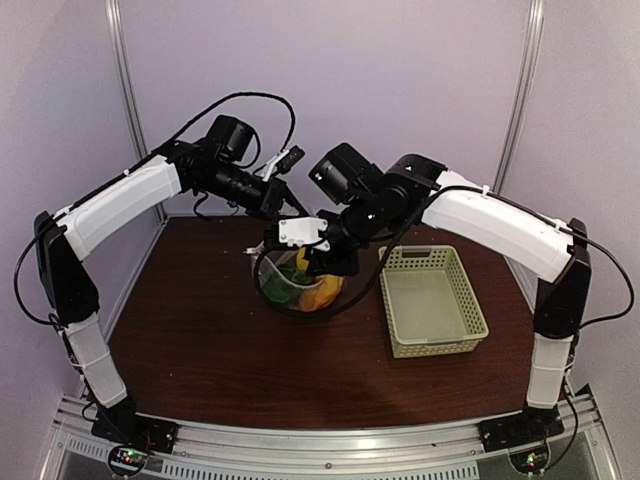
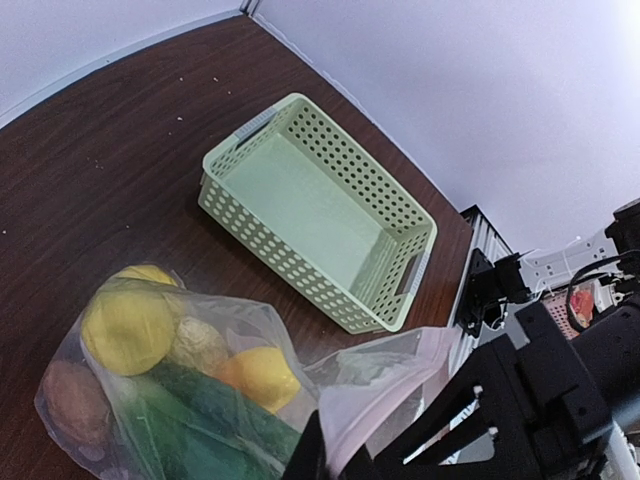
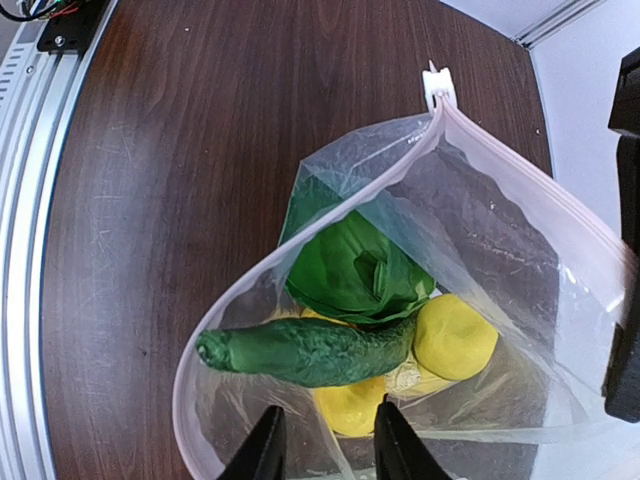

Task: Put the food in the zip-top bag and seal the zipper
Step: Adjust the fake vegetable in the zipper food storage bag.

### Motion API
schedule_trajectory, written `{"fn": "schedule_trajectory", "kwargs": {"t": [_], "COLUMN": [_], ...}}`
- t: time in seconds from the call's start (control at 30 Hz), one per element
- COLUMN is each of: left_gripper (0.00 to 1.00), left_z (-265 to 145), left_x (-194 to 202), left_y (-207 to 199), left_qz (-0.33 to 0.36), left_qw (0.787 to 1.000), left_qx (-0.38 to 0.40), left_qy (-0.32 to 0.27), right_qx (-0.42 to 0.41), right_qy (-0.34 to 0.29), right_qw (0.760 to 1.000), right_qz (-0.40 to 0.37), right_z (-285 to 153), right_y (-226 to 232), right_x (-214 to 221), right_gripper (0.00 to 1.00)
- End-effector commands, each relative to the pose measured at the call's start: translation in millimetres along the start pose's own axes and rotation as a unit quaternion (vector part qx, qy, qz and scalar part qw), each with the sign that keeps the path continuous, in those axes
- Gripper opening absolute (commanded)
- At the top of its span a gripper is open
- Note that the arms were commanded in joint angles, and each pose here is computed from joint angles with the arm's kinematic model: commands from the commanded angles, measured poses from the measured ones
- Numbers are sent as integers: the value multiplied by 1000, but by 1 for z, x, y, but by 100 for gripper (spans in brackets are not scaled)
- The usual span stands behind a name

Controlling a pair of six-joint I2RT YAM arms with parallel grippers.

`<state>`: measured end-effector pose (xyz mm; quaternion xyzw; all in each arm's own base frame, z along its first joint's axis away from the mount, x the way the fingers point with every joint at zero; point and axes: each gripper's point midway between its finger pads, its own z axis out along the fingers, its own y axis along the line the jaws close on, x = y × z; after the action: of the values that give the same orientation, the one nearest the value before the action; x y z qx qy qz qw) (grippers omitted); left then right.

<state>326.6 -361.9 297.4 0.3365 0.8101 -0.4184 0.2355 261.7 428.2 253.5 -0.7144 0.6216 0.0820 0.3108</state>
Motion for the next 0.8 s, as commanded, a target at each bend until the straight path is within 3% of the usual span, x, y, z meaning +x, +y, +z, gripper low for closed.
{"fn": "schedule_trajectory", "kwargs": {"t": [0.0,0.37,0.77], "left_gripper": [5,5,5], "left_z": [-10,-10,-8], "left_x": [-12,-11,-10], "left_y": [-11,-12,-11], "left_qz": [19,16,13], "left_qw": [999,999,999], "left_qx": [14,19,20], "left_qy": [-25,-26,-25], "right_qx": [7,-7,-33], "right_qy": [8,-5,17], "right_qw": [1000,999,995], "right_qz": [-27,-49,-92], "right_z": [-20,-2,16], "right_y": [1,11,29], "right_x": [5,-22,-19], "right_gripper": [35,37,36]}}
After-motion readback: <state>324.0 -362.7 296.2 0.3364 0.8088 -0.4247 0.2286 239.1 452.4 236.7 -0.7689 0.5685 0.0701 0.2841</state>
